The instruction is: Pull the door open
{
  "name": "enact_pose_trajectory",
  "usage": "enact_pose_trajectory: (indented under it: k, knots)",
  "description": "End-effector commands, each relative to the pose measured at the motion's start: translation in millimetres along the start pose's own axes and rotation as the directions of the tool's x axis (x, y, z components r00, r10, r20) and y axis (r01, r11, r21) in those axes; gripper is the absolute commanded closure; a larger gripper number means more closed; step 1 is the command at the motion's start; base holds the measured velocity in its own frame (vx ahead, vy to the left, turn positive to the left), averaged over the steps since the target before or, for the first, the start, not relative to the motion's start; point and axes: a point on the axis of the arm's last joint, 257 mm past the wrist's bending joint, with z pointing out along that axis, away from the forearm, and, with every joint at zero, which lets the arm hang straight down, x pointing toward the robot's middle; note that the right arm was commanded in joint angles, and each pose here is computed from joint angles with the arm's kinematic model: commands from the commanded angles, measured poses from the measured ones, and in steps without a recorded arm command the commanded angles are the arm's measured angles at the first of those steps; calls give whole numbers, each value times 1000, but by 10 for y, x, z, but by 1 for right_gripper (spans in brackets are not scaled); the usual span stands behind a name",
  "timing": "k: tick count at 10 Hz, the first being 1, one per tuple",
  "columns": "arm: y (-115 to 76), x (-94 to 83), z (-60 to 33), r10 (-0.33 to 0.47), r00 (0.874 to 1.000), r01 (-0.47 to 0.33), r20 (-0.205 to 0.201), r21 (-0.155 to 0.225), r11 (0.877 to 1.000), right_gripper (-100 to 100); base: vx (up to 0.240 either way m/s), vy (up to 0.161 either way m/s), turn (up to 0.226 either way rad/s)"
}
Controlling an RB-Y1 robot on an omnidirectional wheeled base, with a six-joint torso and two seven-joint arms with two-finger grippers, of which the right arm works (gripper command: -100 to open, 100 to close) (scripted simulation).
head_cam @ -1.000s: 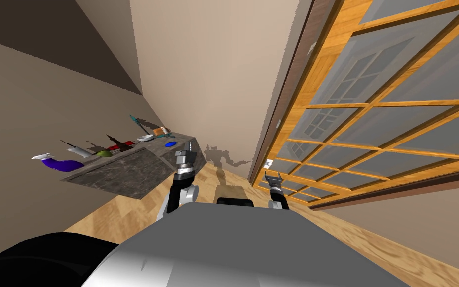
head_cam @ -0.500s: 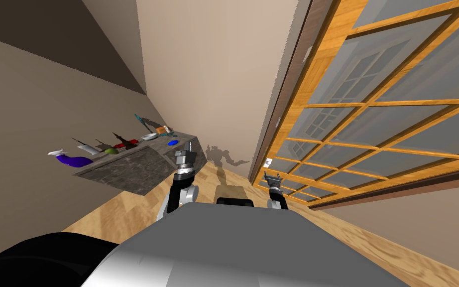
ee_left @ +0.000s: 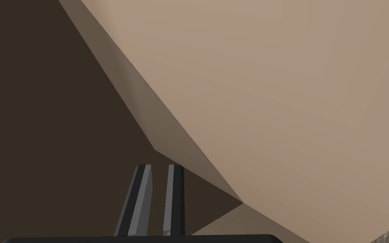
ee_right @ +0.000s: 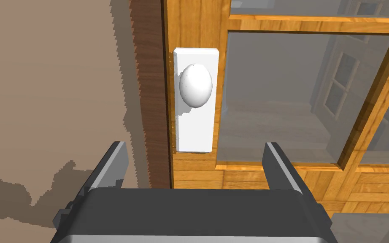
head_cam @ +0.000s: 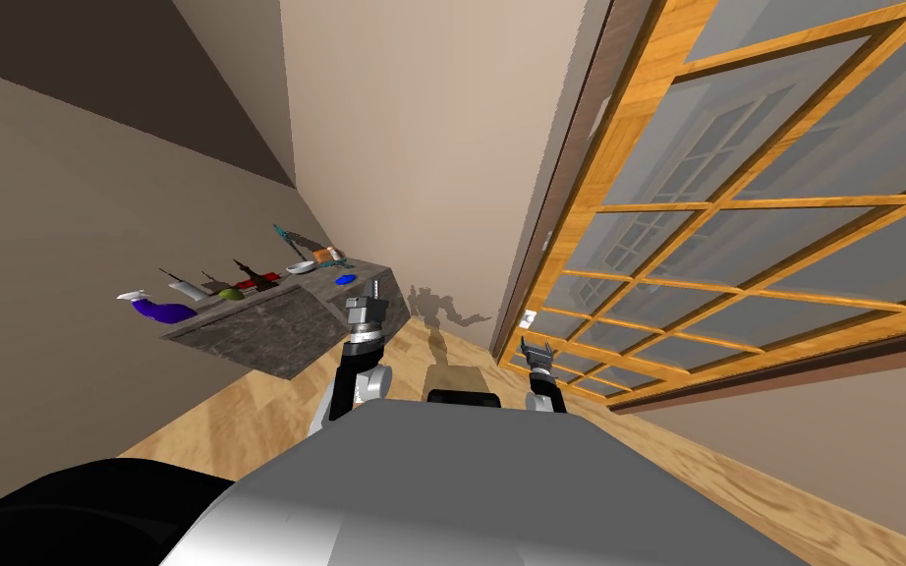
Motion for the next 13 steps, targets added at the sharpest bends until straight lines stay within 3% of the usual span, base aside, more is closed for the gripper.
enact_pose_trajectory:
  k: [1,9,10,11,13]
  knots:
    - [0,0,0,0,1000,0,0,0,1000,-100,-16,-2,4]
    - [822,-21,-115,6,1000,-6,0,-79,997,-100,183,-13,98]
    - [745,-27,-102,4,1000,-4,2,-73,997,-100,96,-17,24]
    - [745,-27,-102,4,1000,-4,2,-73,997,100,-18,3,-31]
    - [745,-27,-102,4,1000,-4,2,-73,997,100,-34,0,1]
